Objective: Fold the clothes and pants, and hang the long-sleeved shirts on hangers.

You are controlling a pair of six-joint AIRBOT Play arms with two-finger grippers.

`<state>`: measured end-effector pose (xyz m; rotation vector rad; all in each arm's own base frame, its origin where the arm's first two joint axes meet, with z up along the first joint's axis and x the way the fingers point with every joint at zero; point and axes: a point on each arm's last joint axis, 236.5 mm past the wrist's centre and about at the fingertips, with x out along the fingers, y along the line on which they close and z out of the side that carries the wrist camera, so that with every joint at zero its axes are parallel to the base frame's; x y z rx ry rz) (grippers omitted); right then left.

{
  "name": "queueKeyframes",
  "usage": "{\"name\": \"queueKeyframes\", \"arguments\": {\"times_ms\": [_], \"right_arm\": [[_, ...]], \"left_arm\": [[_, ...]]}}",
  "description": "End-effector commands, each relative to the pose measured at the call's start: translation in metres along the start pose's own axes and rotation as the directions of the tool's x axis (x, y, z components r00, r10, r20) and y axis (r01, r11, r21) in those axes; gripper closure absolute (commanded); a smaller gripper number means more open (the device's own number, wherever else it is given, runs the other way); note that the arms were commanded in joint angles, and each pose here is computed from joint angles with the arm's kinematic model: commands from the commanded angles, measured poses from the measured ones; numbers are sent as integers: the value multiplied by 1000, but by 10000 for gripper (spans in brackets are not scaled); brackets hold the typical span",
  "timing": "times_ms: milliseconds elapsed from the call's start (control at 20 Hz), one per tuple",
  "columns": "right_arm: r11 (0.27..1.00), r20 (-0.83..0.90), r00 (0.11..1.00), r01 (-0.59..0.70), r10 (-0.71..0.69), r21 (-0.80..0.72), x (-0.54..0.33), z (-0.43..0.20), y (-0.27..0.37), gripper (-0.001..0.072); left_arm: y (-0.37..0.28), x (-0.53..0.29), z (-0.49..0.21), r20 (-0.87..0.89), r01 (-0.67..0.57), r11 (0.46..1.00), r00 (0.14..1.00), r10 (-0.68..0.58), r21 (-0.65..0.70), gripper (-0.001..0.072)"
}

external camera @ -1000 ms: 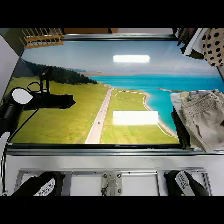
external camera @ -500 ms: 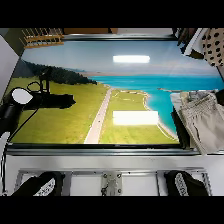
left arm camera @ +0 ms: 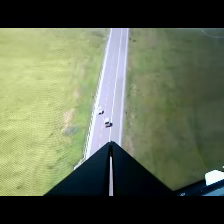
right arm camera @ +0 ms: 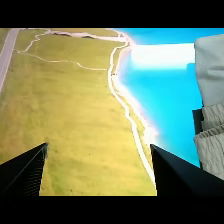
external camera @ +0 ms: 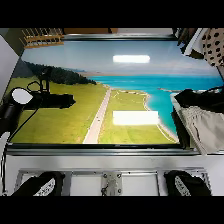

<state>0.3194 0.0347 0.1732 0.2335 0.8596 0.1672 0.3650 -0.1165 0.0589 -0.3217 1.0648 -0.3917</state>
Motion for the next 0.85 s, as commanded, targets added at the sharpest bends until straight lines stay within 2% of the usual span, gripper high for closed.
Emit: {"name": "queueKeyframes", "arguments": {"times_ms": [0, 50, 100, 800], "right_arm": [[1000, -18, 1000, -19, 19, -10, 4, -3, 6, 136], [1000, -18, 1000, -19, 19, -10, 4, -3, 6, 446], [1000, -17, 1000, -19, 19, -8, 4, -3, 6, 693], [1000, -17, 1000, -19, 18, -10, 4, -3, 6, 691]], "left_arm": [[0, 0, 0, 0, 0, 1000, 1000, 0, -1, 704], [0, 0, 0, 0, 0, 1000, 1000, 0, -1, 704], [0, 0, 0, 0, 0, 1000, 1000, 0, -1, 704], [0, 0, 0, 1, 0, 1000, 1000, 0, -1, 704]]}}
